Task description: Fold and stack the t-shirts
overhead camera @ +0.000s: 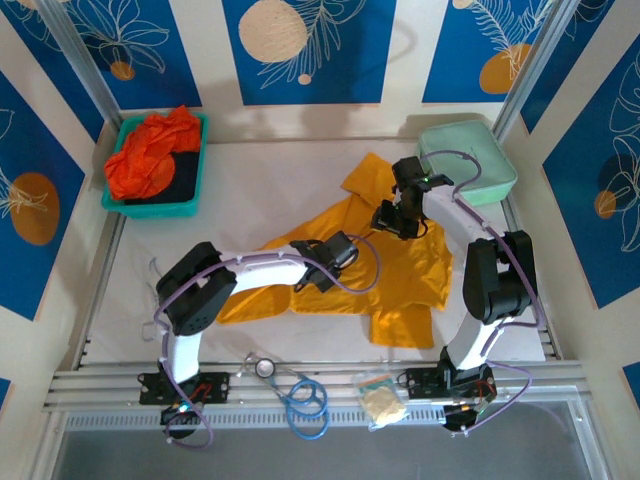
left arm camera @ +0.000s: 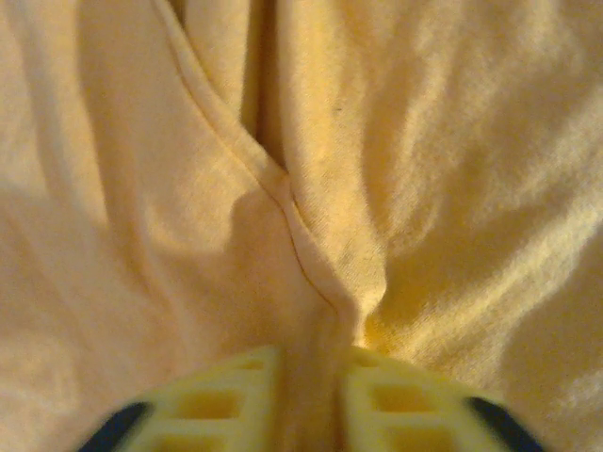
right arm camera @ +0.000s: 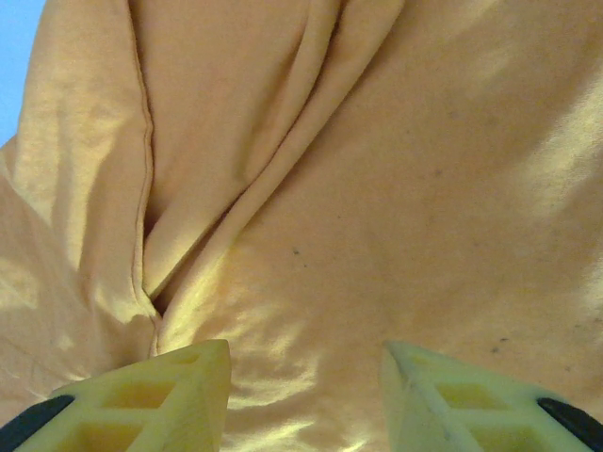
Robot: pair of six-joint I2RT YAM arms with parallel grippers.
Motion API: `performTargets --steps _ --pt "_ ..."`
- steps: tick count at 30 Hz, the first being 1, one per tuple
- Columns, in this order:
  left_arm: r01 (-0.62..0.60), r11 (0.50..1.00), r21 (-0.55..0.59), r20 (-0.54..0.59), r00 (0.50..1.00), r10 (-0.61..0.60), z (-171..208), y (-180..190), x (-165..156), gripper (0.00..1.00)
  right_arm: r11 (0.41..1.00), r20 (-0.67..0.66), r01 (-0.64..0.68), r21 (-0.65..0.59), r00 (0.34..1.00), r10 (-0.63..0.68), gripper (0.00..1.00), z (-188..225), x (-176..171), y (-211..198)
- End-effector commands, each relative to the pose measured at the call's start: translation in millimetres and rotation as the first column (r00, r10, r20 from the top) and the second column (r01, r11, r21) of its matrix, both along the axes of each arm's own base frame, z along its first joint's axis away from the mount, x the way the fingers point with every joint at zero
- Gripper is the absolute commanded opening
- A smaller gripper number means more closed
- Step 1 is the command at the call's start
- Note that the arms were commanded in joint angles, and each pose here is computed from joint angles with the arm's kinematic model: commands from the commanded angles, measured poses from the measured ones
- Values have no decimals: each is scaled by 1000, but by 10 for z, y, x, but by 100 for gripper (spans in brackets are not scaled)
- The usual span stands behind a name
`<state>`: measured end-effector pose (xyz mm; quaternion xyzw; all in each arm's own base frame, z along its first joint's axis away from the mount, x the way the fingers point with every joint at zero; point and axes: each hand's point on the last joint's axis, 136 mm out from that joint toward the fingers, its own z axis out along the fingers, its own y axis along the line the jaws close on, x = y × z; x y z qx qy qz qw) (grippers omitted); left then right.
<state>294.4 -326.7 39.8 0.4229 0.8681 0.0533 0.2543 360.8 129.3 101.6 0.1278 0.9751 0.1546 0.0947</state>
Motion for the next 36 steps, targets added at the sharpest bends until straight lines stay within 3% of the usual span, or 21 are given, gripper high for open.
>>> performTargets --steps 1,9,19,26,31,33,35,36 --pt "-30 999 -32 61 998 32 282 -11 75 0 1000 3 -13 25 1000 13 46 84 -55 16" --pt "-242 970 30 307 926 221 1129 612 704 0 999 -3 -19 30 1000 19 46 54 -64 40" --pt "-467 884 -4 370 821 436 1628 1673 1929 0 999 -26 -29 34 999 30 46 -44 -74 87" --pt "-563 826 26 418 757 503 1632 2203 2834 0 998 -59 -50 30 997 52 46 -174 -64 205" --pt "-613 774 158 410 754 513 1159 2544 3193 2 997 -80 -71 23 994 72 46 -265 -65 302" --pt "-638 742 204 410 744 527 1005 2693 3209 13 997 -89 -77 18 993 79 46 -302 -69 329" --pt "-658 721 215 415 730 543 949 2784 3206 51 997 -97 -81 12 992 82 46 -332 -75 353" --pt "-657 722 215 408 732 545 935 2792 3201 65 997 -97 -83 9 992 83 46 -340 -70 361"
